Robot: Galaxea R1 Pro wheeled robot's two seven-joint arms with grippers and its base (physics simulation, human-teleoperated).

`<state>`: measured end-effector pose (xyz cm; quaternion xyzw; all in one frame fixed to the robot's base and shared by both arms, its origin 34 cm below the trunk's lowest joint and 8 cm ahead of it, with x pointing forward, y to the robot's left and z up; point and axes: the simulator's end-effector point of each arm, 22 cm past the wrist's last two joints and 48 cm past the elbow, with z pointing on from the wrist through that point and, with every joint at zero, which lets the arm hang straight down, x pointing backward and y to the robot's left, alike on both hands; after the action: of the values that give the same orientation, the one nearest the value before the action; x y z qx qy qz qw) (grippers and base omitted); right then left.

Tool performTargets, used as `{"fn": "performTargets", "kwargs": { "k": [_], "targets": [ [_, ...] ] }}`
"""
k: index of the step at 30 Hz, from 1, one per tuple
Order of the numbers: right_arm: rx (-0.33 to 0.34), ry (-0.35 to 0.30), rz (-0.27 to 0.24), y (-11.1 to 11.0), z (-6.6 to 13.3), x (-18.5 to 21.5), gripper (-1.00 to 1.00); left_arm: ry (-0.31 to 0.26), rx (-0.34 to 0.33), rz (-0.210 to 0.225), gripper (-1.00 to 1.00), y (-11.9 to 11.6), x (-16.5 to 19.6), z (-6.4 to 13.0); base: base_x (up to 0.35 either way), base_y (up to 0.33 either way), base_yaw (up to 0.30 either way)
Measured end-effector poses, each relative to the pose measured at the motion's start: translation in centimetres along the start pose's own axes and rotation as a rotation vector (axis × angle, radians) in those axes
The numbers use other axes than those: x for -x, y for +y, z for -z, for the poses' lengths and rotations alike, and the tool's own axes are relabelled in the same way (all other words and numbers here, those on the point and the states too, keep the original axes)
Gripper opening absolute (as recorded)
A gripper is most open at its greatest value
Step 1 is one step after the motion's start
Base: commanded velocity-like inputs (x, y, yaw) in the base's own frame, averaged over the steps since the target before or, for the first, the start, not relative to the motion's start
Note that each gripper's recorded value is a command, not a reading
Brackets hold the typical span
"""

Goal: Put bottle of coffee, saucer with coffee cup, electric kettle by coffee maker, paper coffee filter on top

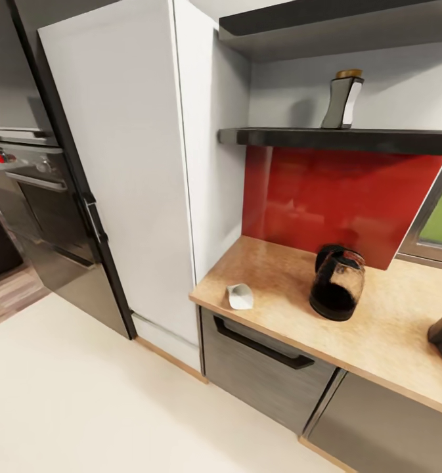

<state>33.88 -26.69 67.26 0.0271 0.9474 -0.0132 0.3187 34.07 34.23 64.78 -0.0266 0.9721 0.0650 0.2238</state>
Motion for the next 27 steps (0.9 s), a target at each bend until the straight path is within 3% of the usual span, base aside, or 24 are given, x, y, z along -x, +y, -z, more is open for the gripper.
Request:
{"fn": "performTargets", "kwargs": {
  "k": [3, 11, 18, 21, 27],
  "targets": [
    [0.009, -0.082, -0.007, 0.8, -0.5, 3.8, 1.0, 0.0, 0.004, -0.004, 1.0, 0.3, 0.0, 0.0, 0.231, 0.206, 0.0],
    [0.091, -0.302, -0.07, 7.7, -0.1, 14.7, 1.0, 0.007, 0.026, -0.018, 1.0, 2.1, -0.2, 0.0, 0.131, 0.112, 0.0],
    [0.221, -0.495, -0.006, 14.9, 2.1, 24.9, 1.0, 0.068, 0.028, -0.032, 1.0, 2.7, -3.0, 0.3, 0.014, 0.012, 0.0],
    [0.256, -0.505, 0.003, 17.2, 2.6, 28.4, 1.0, 0.087, 0.034, -0.039, 1.0, 3.3, -3.8, 0.5, 0.002, 0.002, 0.0],
    [0.264, -0.472, 0.029, 18.1, 2.4, 34.0, 1.0, 0.107, 0.041, -0.045, 1.0, 4.0, -4.7, 0.7, 0.0, 0.0, 0.0]
  ]
}}
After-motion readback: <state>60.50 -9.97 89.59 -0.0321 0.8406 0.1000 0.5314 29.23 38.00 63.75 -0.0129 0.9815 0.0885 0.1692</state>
